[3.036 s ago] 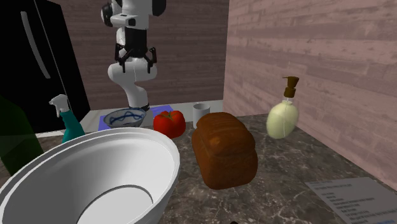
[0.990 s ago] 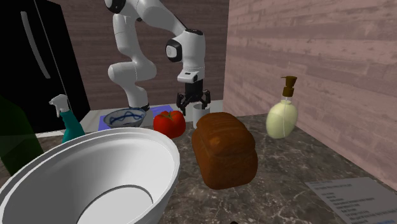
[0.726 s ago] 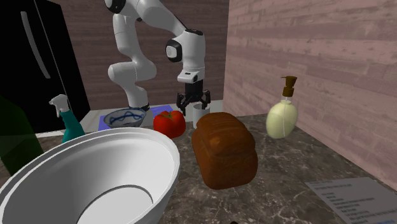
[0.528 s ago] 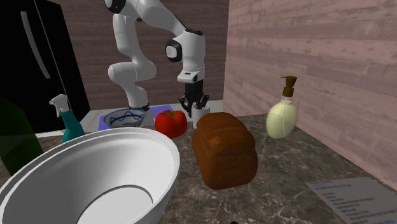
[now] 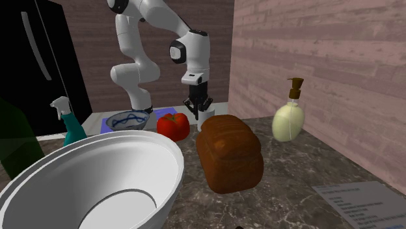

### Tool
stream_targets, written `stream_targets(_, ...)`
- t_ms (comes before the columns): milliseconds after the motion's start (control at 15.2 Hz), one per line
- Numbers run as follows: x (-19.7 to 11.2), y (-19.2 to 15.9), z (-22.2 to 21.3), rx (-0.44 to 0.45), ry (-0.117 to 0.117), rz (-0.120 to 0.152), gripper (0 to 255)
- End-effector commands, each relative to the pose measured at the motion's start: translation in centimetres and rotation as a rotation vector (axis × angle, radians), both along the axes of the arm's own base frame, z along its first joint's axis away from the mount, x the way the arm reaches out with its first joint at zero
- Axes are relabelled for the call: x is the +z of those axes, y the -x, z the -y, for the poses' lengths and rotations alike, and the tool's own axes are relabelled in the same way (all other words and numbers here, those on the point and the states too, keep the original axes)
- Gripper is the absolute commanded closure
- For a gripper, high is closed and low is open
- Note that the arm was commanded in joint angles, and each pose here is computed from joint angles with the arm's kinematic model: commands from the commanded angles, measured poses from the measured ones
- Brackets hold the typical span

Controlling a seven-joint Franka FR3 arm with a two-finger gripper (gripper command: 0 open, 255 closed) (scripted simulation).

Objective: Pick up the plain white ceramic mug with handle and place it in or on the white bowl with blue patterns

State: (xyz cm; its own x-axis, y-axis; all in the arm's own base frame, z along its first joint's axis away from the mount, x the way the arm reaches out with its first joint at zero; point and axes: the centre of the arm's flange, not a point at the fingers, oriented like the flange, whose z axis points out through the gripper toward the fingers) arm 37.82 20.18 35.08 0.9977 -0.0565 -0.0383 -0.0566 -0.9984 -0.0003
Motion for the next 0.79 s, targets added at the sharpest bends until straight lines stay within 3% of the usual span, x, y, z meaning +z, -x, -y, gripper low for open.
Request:
stream_targets(0,0.5,0.0,0.0,0.001,0.000,-0.001,255)
stream_targets(726,6.3,0.0,0.0,0.001,0.000,-0.001,255)
